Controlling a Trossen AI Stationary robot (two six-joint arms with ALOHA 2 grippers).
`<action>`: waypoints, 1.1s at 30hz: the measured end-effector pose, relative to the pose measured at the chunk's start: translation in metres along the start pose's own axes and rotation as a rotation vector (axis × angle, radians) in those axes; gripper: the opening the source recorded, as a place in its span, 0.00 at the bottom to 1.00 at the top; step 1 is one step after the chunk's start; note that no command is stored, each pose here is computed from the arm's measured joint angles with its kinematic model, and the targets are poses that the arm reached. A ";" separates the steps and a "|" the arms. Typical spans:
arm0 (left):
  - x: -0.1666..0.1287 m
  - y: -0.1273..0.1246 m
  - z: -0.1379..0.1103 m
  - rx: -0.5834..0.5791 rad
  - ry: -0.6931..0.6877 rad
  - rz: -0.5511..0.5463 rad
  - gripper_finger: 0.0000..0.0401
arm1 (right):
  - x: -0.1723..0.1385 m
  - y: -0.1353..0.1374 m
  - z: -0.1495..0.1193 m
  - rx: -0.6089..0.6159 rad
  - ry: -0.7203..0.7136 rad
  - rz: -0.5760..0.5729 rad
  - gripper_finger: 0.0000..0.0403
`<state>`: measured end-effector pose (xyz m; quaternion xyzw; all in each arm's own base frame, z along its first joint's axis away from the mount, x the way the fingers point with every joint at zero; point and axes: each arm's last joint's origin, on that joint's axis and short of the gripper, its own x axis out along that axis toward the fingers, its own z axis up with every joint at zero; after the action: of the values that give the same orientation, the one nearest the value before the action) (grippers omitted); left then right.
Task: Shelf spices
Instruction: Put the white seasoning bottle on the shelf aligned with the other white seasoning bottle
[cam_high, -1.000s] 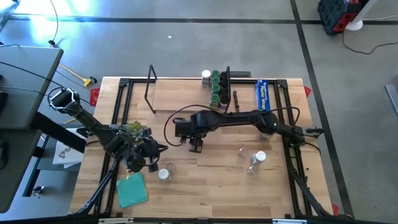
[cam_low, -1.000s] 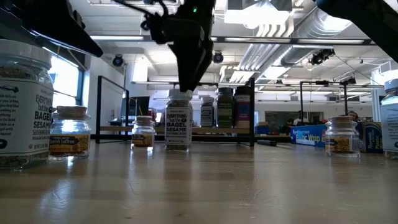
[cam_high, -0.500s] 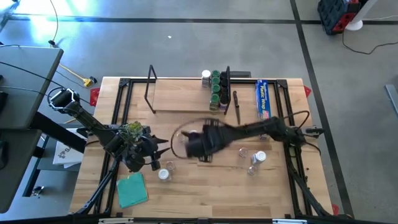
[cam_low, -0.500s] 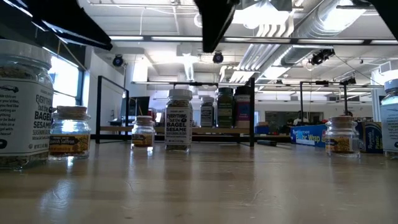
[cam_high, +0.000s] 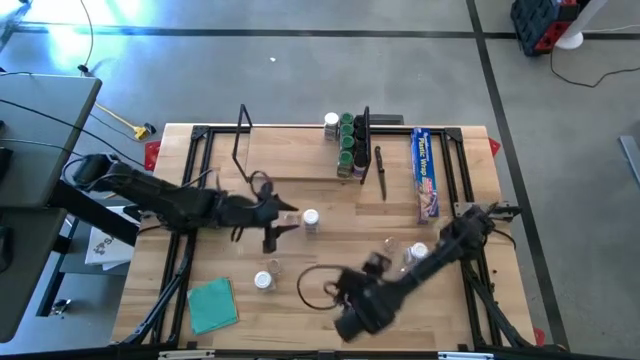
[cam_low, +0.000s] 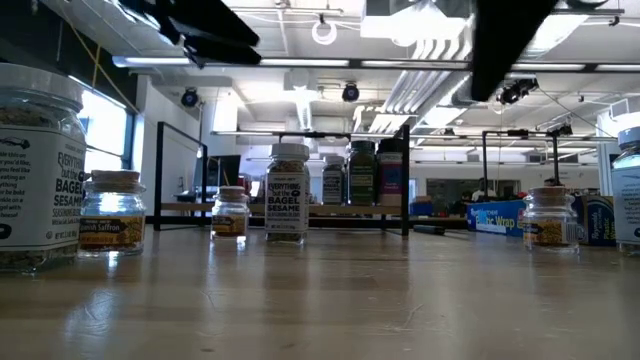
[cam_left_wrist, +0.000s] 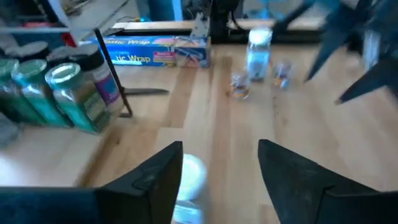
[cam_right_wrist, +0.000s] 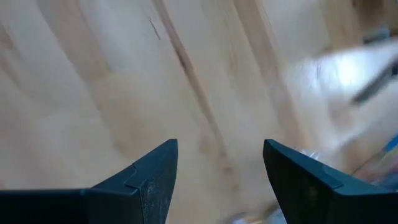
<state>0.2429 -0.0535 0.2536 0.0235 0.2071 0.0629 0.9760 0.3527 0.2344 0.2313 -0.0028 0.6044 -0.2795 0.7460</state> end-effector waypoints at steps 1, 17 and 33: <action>0.005 0.003 0.000 0.037 0.011 -0.007 0.54 | -0.001 0.006 -0.010 0.061 -0.029 -0.008 0.58; 0.081 0.009 -0.035 0.108 0.175 0.023 0.70 | -0.024 0.046 -0.086 0.414 -0.375 0.076 0.58; 0.087 0.006 -0.038 0.076 0.162 0.091 0.70 | -0.021 0.044 -0.078 0.418 -0.393 0.064 0.58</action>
<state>0.3053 -0.0353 0.1844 0.0647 0.2865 0.1010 0.9505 0.2980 0.3062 0.2137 0.1160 0.3774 -0.3683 0.8417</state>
